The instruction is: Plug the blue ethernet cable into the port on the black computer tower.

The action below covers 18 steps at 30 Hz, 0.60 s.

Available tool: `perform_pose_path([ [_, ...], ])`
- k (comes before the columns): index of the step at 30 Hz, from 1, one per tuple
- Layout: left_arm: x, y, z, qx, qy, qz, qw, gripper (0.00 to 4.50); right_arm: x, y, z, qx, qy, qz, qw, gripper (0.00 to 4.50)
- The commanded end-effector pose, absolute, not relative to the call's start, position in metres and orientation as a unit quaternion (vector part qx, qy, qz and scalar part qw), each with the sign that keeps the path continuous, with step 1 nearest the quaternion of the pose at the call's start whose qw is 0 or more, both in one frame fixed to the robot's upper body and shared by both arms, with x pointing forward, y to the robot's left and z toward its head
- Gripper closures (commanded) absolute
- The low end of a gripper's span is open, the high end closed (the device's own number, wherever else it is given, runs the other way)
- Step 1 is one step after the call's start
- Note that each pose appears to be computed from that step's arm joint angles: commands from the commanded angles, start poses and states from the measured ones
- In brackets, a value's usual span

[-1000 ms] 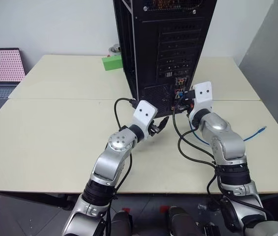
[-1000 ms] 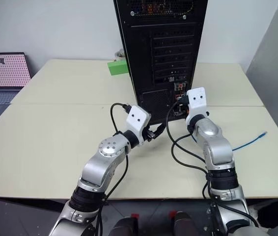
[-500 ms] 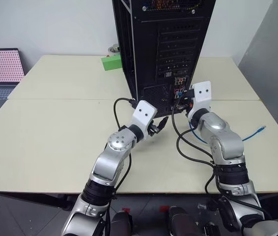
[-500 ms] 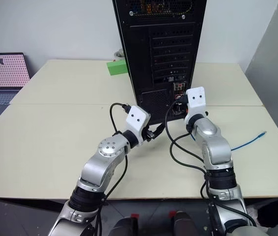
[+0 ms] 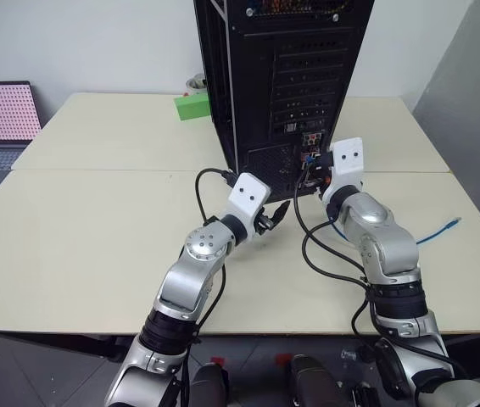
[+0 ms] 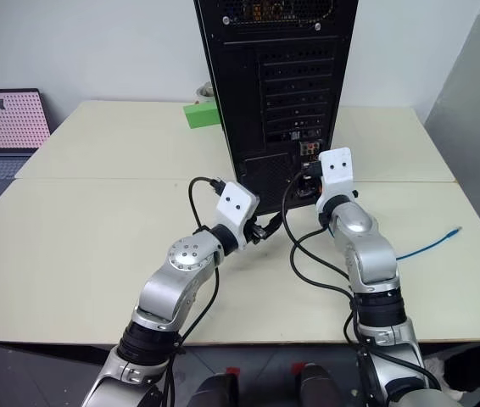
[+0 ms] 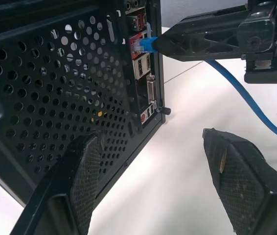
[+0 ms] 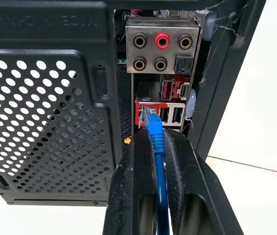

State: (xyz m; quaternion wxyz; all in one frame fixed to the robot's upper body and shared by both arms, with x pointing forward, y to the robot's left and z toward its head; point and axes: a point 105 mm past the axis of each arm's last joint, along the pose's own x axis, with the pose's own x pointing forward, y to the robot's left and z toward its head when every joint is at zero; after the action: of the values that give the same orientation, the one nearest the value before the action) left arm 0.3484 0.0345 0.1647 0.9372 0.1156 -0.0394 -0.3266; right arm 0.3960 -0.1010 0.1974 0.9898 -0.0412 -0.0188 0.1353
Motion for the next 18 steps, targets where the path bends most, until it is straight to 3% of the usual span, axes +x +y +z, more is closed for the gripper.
perform_pose_path([
  [1, 0.345, 0.033, 0.181, 0.109, -0.068, -0.326, 0.936, 1.09, 0.389, -0.095, 0.228, -0.043, -0.081, 0.129, 0.987, 4.5],
  [18, 0.353, 0.043, 0.189, 0.098, -0.058, -0.295, 0.948, 1.09, 0.392, -0.073, 0.222, -0.029, -0.093, 0.098, 0.99, 4.5],
])
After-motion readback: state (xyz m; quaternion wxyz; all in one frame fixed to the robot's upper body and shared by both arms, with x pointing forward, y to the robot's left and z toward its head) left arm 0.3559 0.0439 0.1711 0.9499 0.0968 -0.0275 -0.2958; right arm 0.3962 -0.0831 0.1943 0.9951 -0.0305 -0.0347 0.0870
